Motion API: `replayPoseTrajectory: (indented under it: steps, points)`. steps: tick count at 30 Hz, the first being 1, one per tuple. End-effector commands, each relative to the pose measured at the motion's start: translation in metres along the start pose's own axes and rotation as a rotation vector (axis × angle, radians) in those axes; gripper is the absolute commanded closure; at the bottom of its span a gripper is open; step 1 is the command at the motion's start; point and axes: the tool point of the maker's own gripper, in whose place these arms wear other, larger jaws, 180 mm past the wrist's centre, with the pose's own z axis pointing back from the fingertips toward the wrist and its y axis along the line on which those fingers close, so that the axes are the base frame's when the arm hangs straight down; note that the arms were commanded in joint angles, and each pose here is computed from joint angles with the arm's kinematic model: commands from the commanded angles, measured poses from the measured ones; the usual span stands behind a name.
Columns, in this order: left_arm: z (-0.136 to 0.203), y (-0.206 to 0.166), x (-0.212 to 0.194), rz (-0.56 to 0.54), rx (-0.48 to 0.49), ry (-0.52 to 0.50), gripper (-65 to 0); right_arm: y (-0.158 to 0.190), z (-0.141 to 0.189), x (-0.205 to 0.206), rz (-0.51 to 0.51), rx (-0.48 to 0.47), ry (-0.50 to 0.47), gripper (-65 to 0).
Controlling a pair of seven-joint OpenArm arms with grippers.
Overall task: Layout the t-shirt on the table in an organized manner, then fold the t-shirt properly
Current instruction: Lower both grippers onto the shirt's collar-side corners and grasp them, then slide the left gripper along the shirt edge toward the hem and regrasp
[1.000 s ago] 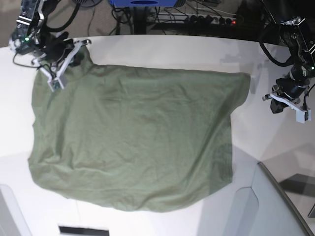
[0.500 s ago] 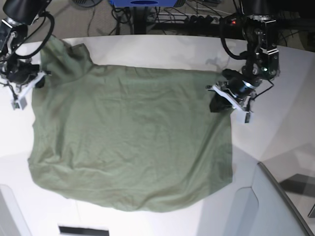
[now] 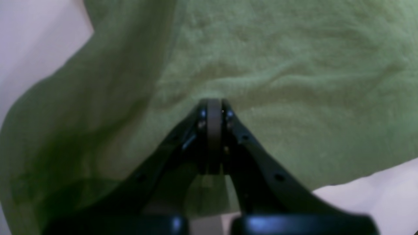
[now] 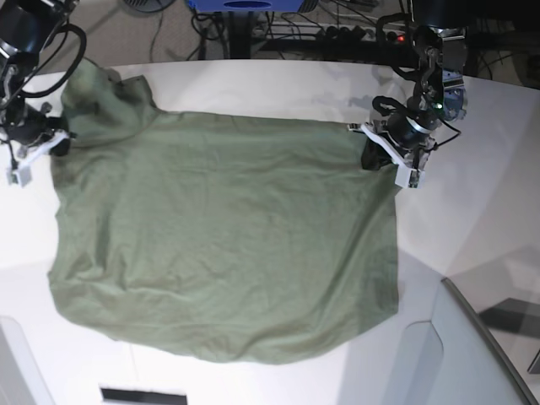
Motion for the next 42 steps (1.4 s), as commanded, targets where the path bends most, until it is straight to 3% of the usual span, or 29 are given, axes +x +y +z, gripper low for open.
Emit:
replayPoseTrajectory:
  steps: [1, 7, 9, 18, 21, 26, 30, 32, 36, 42]
  points:
    - [0.006, 0.013, -0.011, -0.033, 0.032, 0.054, 0.0, -0.021, 0.008, -0.002, -0.003, -0.071, 0.022, -0.3]
    - [0.008, 0.014, -0.015, -0.034, 0.034, 0.065, 0.0, -0.036, 0.026, -0.001, -0.032, -0.164, 0.006, -0.3]
    - [0.01, 0.014, -0.016, -0.037, 0.033, 0.064, 0.0, -0.027, 0.03, -0.005, -0.033, -0.164, -0.006, -0.3]
    - [0.044, -0.02, 0.058, -0.174, 0.002, -0.145, 0.0, 0.01, 0.08, 0.047, 0.117, -0.184, -0.218, -0.2]
    - [0.055, -0.004, 0.074, -0.164, 0.053, -0.194, 0.0, 0.039, 0.085, 0.054, 0.254, -0.104, -0.236, -0.2]
    - [0.046, 0.058, 0.067, 0.011, 0.183, -0.187, 0.0, 0.071, 0.076, 0.042, 0.375, -0.001, -0.196, -0.2]
    - [0.032, 0.069, 0.072, 0.104, 0.158, -0.143, 0.0, 0.125, 0.06, 0.025, 0.522, 0.131, -0.136, -0.2]
    - [0.03, 0.07, 0.087, 0.128, 0.142, -0.171, 0.0, 0.152, 0.055, 0.014, 0.58, 0.198, -0.112, -0.2]
    - [0.011, 0.074, 0.113, 0.182, 0.119, -0.2, 0.0, 0.179, 0.05, 0.001, 0.597, 0.264, -0.095, -0.2]
    - [-0.008, 0.08, 0.121, 0.264, 0.101, -0.195, 0.0, 0.179, 0.05, -0.001, 0.597, 0.265, -0.092, -0.2]
